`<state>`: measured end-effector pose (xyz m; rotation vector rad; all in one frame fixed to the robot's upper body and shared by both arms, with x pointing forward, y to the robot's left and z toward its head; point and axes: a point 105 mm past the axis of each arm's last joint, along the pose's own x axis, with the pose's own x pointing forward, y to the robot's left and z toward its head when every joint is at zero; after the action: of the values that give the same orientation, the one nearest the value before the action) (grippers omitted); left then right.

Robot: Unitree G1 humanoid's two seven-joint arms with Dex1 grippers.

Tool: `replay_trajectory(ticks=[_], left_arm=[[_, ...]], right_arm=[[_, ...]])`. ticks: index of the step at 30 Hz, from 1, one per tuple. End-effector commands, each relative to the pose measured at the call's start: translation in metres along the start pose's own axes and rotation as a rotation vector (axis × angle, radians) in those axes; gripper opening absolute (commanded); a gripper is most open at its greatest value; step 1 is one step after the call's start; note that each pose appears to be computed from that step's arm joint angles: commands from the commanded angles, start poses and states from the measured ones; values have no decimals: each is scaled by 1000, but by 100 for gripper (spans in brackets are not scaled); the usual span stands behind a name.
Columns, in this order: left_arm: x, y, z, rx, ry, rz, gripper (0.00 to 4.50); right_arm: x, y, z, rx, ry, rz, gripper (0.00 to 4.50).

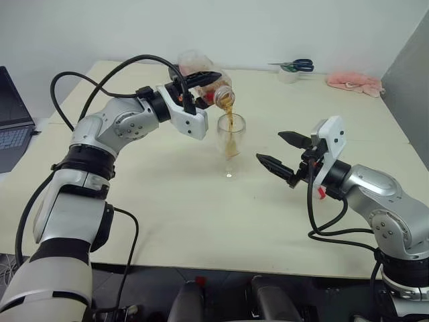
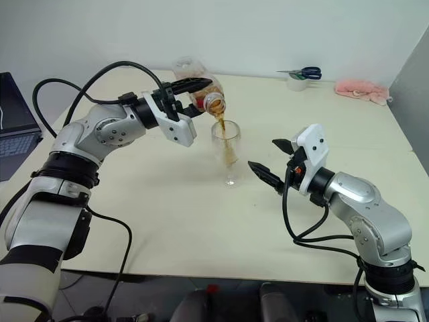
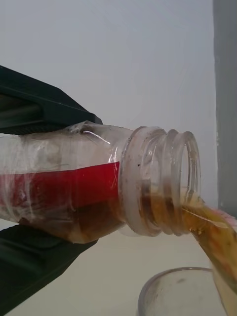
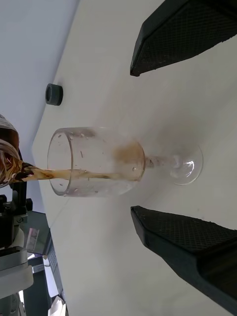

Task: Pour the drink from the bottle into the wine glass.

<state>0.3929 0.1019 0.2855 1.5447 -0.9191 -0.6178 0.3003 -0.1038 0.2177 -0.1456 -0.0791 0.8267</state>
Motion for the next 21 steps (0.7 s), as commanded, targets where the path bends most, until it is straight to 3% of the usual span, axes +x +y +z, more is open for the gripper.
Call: replay_trajectory(ticks=[1, 21], left_arm=[[-1, 23, -1, 42, -4, 64, 180], [-4, 20, -9, 17, 31, 63, 180]], right_arm=[[-2, -1, 11, -36, -38, -4, 450], [1, -1, 13, -39, -42, 5, 450]])
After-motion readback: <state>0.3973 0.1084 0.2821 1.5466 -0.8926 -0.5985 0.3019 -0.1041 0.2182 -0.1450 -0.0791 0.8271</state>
